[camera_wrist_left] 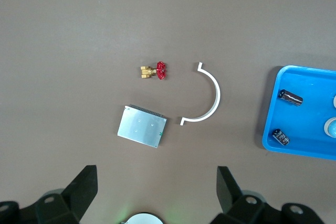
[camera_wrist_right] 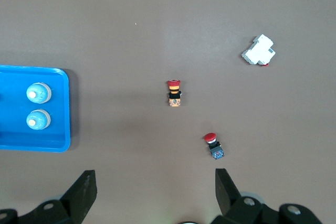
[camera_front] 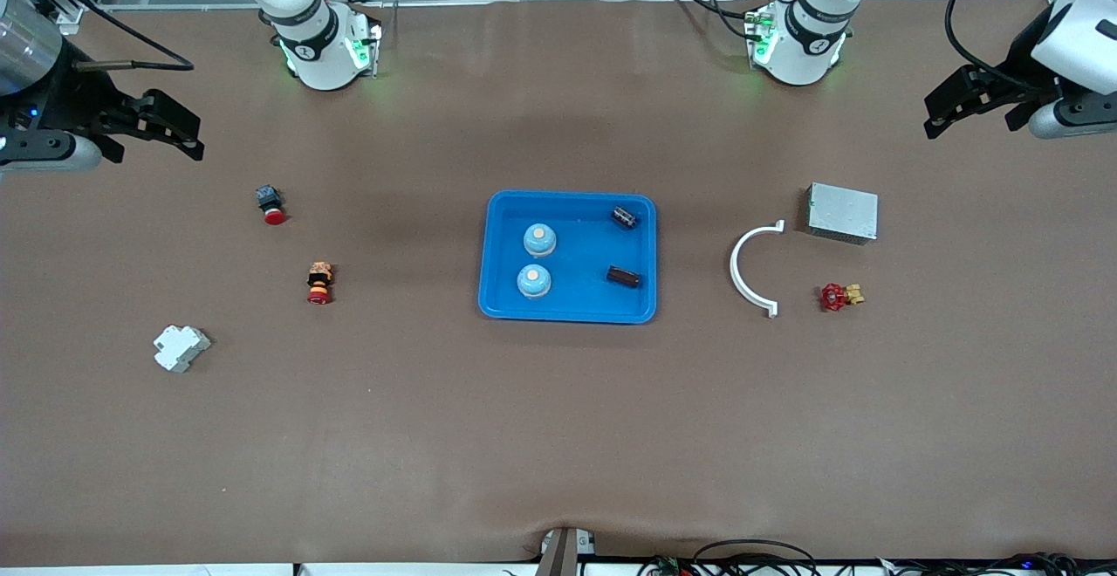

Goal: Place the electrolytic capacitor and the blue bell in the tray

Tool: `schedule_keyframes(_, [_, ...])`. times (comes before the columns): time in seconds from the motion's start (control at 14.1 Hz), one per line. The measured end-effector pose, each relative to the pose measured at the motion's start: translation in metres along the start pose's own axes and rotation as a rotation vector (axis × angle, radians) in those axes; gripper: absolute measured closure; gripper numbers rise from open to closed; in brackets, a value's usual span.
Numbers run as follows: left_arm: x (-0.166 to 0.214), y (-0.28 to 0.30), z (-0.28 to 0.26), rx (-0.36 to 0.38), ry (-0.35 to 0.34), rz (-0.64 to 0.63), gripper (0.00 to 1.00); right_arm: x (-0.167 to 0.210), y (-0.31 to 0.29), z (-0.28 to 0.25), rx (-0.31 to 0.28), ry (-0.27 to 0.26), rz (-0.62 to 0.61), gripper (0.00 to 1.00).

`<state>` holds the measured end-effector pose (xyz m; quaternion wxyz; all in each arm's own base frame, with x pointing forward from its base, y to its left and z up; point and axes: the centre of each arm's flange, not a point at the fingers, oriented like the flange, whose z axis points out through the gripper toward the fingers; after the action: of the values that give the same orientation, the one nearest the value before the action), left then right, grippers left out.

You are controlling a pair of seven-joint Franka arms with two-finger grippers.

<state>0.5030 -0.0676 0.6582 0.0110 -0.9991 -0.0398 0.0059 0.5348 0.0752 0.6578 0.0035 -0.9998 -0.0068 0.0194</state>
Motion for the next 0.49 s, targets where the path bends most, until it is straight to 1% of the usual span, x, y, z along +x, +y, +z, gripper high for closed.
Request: schedule_keyframes(0.49, [0.001, 0.002, 0.002, 0.001, -0.004, 0.005, 0.0, 0.008, 0.0, 0.012, 0.002, 0.002, 0.001, 0.0])
